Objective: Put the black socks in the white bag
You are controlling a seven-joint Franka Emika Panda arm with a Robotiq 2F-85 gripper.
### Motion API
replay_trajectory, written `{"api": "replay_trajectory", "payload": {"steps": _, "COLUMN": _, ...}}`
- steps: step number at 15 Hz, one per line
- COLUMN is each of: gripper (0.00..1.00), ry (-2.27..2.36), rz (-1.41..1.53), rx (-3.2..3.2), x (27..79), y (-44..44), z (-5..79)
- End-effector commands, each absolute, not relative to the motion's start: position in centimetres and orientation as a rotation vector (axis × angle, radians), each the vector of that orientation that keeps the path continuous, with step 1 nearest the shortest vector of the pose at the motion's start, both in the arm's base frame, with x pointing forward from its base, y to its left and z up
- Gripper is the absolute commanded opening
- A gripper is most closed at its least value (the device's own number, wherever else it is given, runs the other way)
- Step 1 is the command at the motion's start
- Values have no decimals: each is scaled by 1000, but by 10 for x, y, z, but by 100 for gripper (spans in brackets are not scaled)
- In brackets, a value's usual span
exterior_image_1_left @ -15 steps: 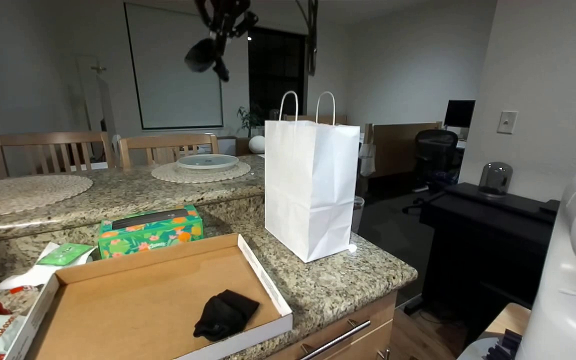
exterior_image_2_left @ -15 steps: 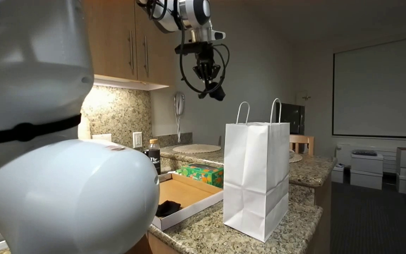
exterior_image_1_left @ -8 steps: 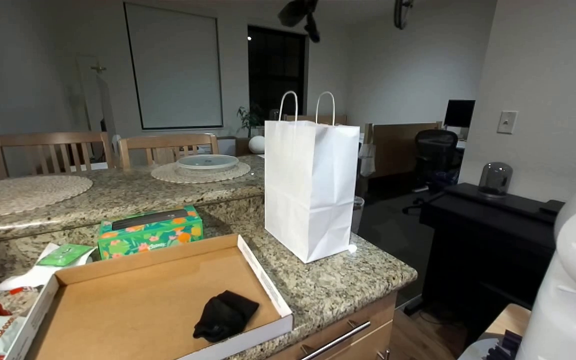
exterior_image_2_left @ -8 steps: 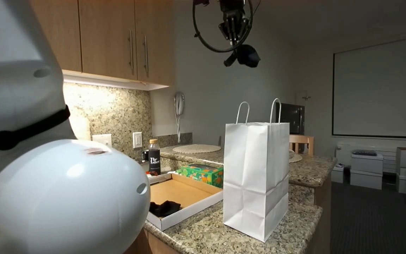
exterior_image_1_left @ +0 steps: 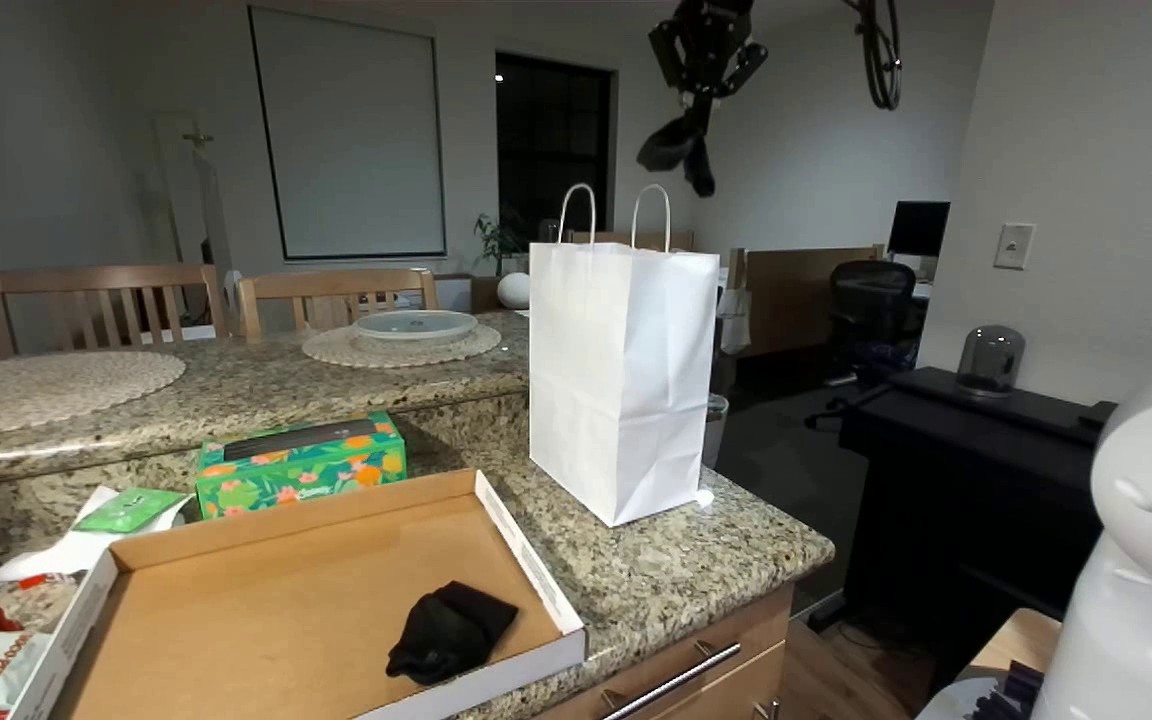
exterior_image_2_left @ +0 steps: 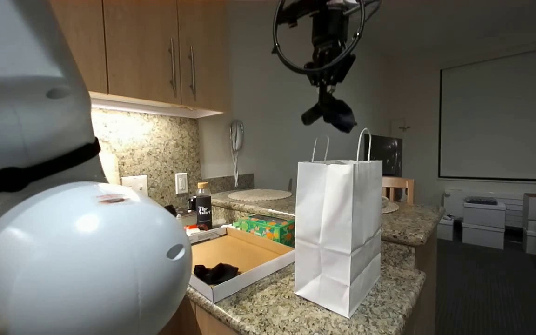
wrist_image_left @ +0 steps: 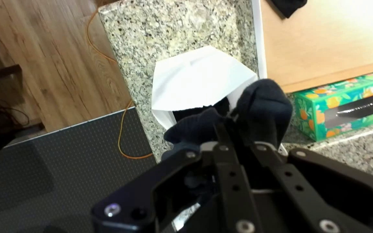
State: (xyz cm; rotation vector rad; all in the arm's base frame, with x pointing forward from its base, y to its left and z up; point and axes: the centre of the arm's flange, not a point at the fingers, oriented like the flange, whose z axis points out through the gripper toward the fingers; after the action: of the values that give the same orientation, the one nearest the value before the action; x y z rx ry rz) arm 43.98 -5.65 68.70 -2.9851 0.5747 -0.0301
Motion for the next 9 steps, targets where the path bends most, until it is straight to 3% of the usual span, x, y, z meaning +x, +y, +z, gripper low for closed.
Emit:
{"api": "replay_trajectory", "payload": {"steps": 1, "gripper": 9, "ry": 526, "rz": 72, "rx": -3053, "x": 474, "y": -52, "z": 655}}
{"api": "replay_trajectory", "payload": {"steps": 5, "gripper": 7, "ry": 508, "rz": 114, "rx": -3028, "x": 513, "y": -49, "z": 645}}
{"api": "replay_trajectory", "payload": {"steps": 6, "gripper": 33, "ry": 499, "rz": 120, "rx": -3012, "x": 522, "y": -48, "z": 647}}
{"api": "replay_trajectory", "payload": {"steps": 7, "gripper": 33, "ry": 494, "rz": 115, "rx": -3005, "x": 528, "y": -46, "z": 647}}
{"api": "replay_trajectory", "payload": {"steps": 9, "gripper": 45, "ry": 494, "rz": 95, "rx": -2994, "x": 537, "y": -41, "z": 650}}
